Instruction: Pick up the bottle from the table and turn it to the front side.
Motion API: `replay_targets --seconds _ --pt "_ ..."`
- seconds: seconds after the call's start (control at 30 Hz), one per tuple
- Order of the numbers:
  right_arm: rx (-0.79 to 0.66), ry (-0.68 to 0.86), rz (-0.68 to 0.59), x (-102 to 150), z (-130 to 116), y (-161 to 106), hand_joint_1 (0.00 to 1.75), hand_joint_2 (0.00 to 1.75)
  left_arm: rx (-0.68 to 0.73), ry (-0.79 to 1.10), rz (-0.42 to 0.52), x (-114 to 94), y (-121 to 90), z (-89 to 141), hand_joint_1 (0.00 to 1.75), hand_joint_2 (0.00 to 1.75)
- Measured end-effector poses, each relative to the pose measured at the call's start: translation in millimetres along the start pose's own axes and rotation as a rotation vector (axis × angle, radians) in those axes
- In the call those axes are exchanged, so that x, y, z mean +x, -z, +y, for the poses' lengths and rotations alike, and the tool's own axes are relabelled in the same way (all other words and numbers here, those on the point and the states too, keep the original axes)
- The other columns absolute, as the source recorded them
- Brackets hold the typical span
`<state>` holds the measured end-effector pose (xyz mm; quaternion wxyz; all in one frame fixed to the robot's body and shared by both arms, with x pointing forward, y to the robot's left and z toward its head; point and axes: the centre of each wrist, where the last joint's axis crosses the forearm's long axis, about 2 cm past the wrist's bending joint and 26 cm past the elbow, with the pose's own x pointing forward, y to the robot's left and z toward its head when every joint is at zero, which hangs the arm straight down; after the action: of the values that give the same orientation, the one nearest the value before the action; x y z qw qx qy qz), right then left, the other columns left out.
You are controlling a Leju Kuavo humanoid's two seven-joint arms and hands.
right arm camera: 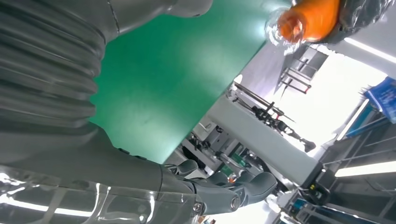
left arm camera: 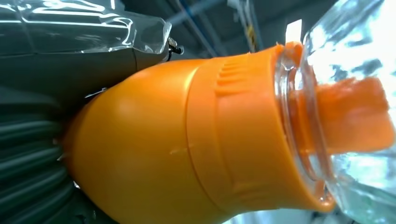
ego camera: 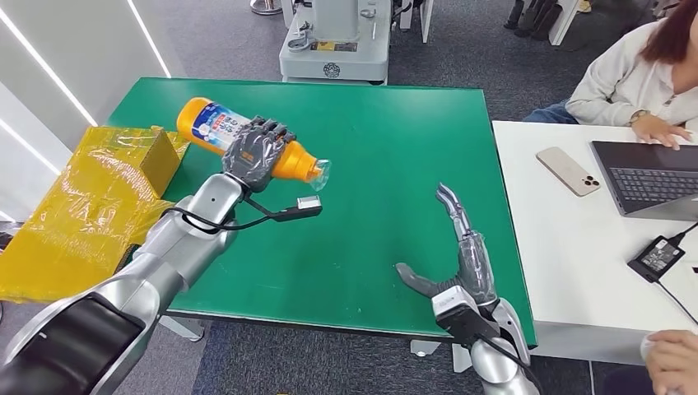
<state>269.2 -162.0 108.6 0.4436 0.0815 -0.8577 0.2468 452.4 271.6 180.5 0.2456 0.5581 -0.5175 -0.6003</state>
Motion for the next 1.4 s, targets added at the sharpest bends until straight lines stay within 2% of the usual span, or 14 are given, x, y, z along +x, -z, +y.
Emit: replay_targets --seconds 0.17,0.4,0.53,0.67,0.9,1.2,1.4 --pt "0.001 0.005 0.016 -1 2 -9 0.0 1.75 -0.141 0.055 0.046 -18 -20 -25 1.75 1.75" --pt "-0.002 0.004 0.018 0 2 -13 0.0 1.75 -0.269 0.099 0.132 -32 -42 -49 1.75 1.75" --pt "-0.007 0.005 0.024 0 3 -16 0.0 1.75 -0.323 0.104 0.195 -42 -53 -59 1.75 1.75" --pt "-0.016 0.004 0.028 -1 2 -17 0.0 1.75 -0.365 0.077 0.22 -50 -59 -63 1.75 1.75" --pt "-0.025 0.005 0.033 0 3 -20 0.0 1.75 -0.368 0.03 0.244 -54 -63 -66 1.75 1.75" --pt "-0.044 0.006 0.037 4 5 -26 0.0 1.75 -0.261 -0.166 0.278 -57 -72 -72 1.75 1.75" --pt "-0.035 -0.004 0.045 7 5 -31 0.0 1.75 -0.266 -0.2 0.303 -51 -83 -81 1.75 1.75"
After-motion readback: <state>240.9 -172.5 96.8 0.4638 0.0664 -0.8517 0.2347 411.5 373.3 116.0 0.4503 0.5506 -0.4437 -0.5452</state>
